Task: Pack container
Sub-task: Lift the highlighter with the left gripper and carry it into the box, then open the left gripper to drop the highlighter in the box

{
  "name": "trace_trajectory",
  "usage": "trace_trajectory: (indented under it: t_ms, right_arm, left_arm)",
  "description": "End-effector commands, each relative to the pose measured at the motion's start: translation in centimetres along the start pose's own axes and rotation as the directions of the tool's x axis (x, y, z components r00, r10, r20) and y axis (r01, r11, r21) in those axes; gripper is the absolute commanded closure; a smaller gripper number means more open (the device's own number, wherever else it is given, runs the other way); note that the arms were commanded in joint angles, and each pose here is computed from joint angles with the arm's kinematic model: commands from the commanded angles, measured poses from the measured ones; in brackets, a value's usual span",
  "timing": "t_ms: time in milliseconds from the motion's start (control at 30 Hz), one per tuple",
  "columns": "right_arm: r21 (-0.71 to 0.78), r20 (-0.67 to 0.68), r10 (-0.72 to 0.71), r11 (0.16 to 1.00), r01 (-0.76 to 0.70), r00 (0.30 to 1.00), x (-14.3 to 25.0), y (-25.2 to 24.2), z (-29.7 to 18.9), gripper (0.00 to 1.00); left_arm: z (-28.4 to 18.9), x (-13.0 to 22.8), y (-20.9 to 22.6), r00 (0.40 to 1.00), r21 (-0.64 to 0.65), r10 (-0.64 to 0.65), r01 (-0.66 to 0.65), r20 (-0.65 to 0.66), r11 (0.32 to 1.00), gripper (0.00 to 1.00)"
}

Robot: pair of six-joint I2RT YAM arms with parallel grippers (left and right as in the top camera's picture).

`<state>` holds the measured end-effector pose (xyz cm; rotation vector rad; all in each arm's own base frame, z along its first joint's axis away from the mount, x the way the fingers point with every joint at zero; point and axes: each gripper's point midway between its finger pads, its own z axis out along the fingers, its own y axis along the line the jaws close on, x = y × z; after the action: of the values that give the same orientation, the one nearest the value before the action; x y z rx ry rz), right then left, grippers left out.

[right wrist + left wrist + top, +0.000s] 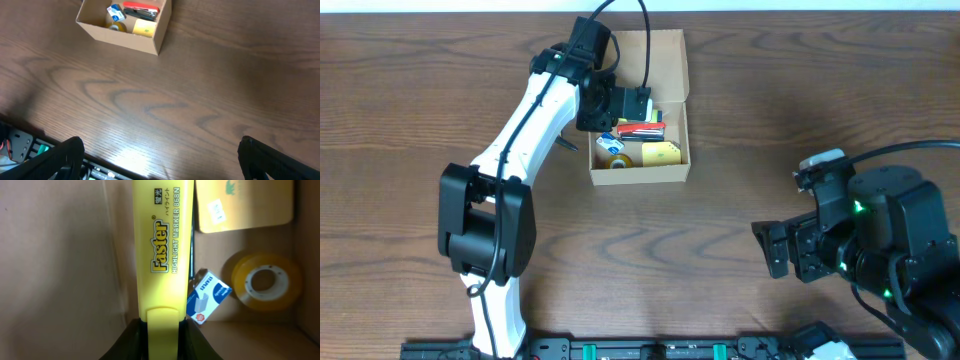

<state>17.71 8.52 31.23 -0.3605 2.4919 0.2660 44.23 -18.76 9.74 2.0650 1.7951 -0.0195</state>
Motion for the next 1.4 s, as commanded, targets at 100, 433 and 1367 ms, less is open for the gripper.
trace_trajectory:
  t_ms: [100,433,1367]
  right_arm:
    - [0.013,0.015,-0.003,1.0,0.003,1.0,-0.3,-0.3,-0.3,0.01]
    - [0.013,0.015,-0.003,1.0,0.003,1.0,-0.3,-0.3,-0.3,0.01]
    - [0.013,0.015,-0.003,1.0,0.003,1.0,-0.3,-0.3,-0.3,0.01]
  left_arm:
    - [2.2,1.1,-0.5,0.999,0.034,-0.037,0.038,-0.027,0.999,0.94]
    - [2.4,0.9,0.3,0.996,0.001,-0.087,0.087,-0.014,0.996,0.74]
    - [-11.0,-3.6,5.4,0.99,-0.34,-0.127,0.143,0.069,0.93,0.5]
